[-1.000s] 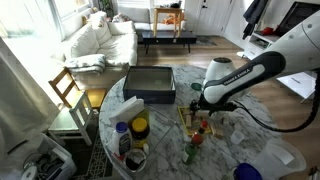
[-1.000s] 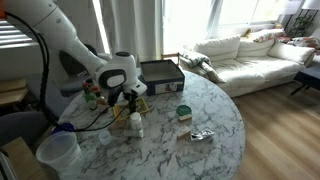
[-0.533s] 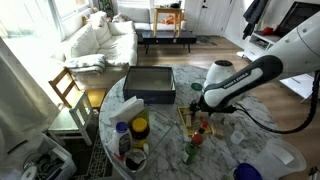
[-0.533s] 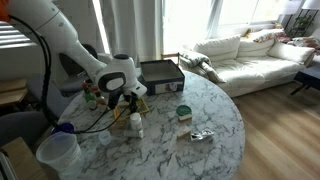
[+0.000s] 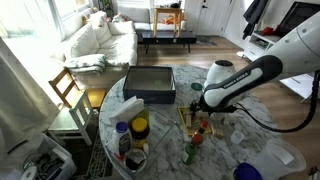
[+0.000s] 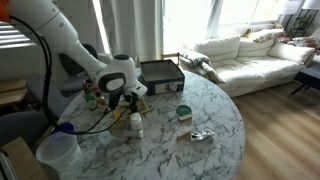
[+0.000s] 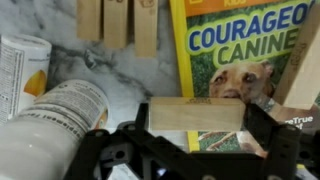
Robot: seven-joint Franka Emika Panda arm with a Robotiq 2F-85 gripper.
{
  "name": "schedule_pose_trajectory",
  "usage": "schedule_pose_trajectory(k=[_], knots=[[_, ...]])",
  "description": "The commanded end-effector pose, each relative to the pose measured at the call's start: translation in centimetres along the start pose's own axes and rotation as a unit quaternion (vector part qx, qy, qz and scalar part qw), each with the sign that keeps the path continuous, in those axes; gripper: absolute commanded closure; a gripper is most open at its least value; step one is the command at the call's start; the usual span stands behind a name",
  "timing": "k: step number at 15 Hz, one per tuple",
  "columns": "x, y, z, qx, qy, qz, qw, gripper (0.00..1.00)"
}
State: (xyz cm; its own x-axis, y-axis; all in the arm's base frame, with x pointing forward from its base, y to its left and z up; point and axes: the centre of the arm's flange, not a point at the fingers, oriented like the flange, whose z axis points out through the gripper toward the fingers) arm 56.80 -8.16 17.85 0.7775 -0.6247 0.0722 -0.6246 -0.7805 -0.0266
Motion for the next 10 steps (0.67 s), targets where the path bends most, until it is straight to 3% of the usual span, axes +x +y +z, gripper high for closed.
schedule_pose_trajectory(k=[1,2,10], knots=[[-0.3,0.6,0.3,0.012,-0.002,-0.007,0.9999,0.34],[-0.3,0.5,0.1,0.013,-0.002,-0.005,0.9999,0.41],[1.2,-1.6,-6.1,-0.004,0.006,0.006,1.0,0.41]])
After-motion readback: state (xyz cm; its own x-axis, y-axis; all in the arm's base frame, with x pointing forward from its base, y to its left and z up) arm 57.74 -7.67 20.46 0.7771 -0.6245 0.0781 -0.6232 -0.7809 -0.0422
